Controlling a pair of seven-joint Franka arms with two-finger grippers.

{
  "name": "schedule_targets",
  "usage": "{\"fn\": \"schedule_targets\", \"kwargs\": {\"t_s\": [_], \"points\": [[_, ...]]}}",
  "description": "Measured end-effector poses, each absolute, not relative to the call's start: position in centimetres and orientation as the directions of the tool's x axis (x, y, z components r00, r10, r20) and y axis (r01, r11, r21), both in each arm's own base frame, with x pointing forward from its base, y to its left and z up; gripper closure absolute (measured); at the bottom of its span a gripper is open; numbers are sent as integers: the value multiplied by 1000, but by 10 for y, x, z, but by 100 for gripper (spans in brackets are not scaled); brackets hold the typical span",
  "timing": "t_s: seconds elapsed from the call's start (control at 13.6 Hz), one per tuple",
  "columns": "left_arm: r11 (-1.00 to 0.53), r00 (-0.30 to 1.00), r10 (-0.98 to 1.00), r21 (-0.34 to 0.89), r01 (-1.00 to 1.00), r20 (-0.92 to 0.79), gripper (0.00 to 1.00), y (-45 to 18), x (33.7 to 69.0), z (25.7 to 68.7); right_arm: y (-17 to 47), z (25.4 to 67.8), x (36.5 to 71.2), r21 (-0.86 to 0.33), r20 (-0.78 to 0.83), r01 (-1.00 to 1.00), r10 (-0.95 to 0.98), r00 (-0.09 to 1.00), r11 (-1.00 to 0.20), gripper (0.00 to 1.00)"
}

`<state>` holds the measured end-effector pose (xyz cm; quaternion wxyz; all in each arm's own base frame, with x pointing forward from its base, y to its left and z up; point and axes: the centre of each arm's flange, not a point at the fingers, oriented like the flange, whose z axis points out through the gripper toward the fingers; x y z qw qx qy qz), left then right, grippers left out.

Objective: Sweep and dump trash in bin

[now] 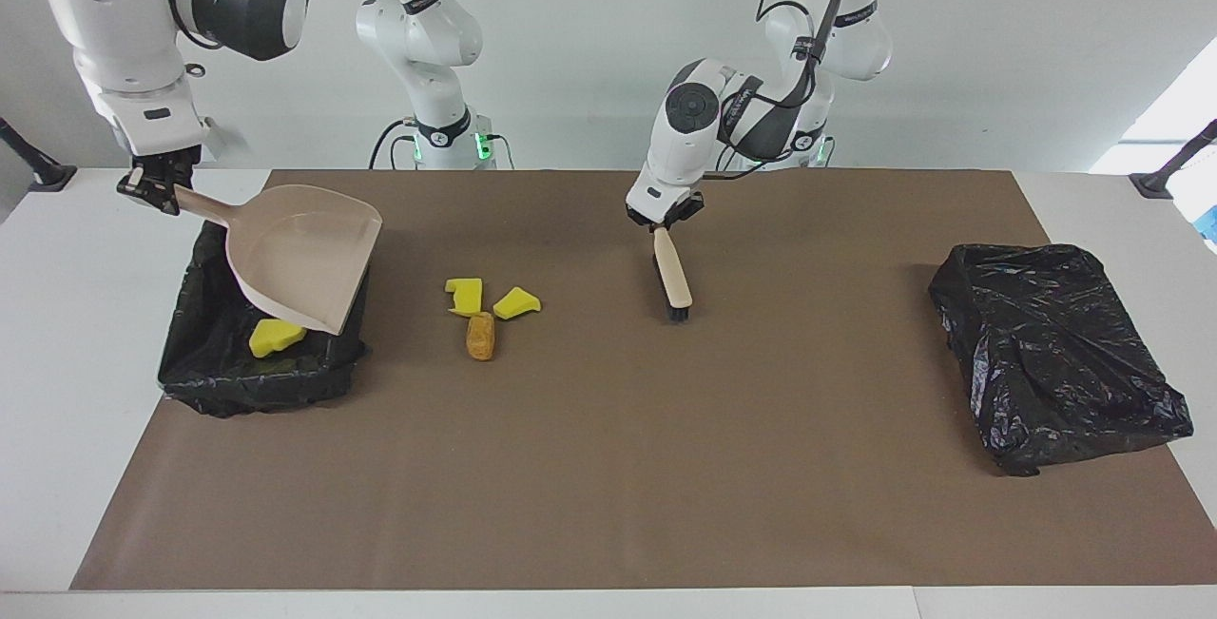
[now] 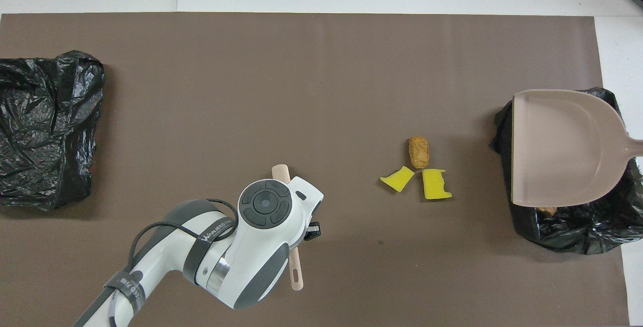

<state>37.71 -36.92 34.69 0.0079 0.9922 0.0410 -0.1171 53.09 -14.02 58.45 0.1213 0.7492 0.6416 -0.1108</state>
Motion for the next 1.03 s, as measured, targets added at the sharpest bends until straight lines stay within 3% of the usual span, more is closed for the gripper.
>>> {"fn": "schedule_targets", "kwargs": {"t_s": [0.22, 0.44, 0.59, 0.88, 1.03], "points": [[-999, 970, 38, 7, 41, -238, 75, -366, 372, 338, -112, 581, 532, 54, -269, 970, 932, 243, -237, 68], [-1000, 971, 10, 15, 14, -237, 75, -366, 373, 339, -65, 572, 531, 60, -208, 893, 870, 447, -445, 68], [-1000, 972, -17, 23, -12, -236, 58, -363, 376, 338, -34, 560, 532, 53, -160, 797, 783, 601, -602, 68], [-999, 976, -4, 42, 5, -217, 6, -352, 393, 353, 49, 534, 540, 18, -93, 579, 575, 813, -815, 68], [-998, 978, 24, 48, 35, -208, 0, -338, 412, 368, 84, 519, 548, -17, -54, 494, 494, 868, -869, 68]]}}
